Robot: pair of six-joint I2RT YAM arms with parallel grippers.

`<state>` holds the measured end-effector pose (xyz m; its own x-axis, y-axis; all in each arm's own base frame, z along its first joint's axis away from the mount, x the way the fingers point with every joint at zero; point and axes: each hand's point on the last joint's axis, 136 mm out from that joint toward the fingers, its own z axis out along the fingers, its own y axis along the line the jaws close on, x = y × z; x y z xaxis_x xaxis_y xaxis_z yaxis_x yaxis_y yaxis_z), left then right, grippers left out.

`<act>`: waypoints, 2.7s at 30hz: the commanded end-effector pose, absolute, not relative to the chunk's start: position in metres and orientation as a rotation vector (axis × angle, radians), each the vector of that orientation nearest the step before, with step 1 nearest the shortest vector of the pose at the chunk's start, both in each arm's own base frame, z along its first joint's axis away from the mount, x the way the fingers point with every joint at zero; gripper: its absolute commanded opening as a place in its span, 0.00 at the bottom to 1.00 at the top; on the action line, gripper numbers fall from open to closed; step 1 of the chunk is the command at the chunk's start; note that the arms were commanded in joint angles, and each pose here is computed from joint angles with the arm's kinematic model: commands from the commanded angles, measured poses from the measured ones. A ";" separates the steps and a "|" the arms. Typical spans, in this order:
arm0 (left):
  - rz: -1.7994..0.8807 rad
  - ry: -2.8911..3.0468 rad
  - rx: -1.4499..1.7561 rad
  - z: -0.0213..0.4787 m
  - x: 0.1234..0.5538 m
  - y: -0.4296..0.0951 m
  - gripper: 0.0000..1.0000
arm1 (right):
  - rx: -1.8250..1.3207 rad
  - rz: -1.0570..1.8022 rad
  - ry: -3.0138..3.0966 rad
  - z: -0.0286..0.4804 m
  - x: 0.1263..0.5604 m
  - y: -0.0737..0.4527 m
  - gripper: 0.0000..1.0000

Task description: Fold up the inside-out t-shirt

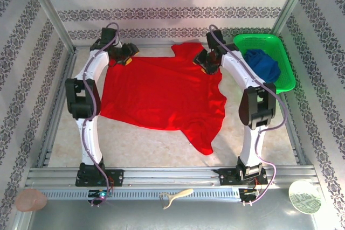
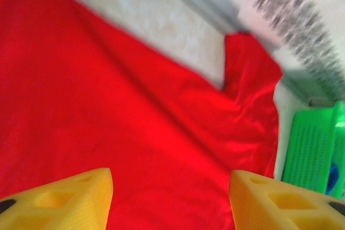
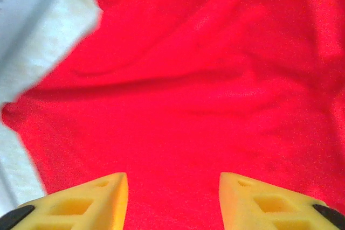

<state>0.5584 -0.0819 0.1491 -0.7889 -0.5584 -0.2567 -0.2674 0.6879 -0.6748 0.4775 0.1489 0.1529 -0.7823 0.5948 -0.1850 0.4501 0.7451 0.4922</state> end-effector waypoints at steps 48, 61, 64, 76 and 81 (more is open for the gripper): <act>-0.672 2.683 -0.828 0.037 0.455 -0.022 0.58 | 0.876 0.159 2.746 0.089 0.440 0.029 0.48; -0.898 2.576 -0.776 0.068 0.501 -0.055 0.63 | 0.977 0.377 2.836 0.042 0.391 0.140 0.49; -0.860 2.619 -0.794 0.051 0.497 -0.052 0.63 | 1.099 0.334 2.842 0.024 0.386 0.138 0.49; -0.827 2.650 -0.913 0.016 0.491 -0.049 0.63 | 1.622 0.226 2.797 -0.017 0.404 0.098 0.49; -0.867 2.622 -0.899 0.024 0.501 -0.054 0.63 | 1.623 0.217 2.770 -0.014 0.433 0.081 0.49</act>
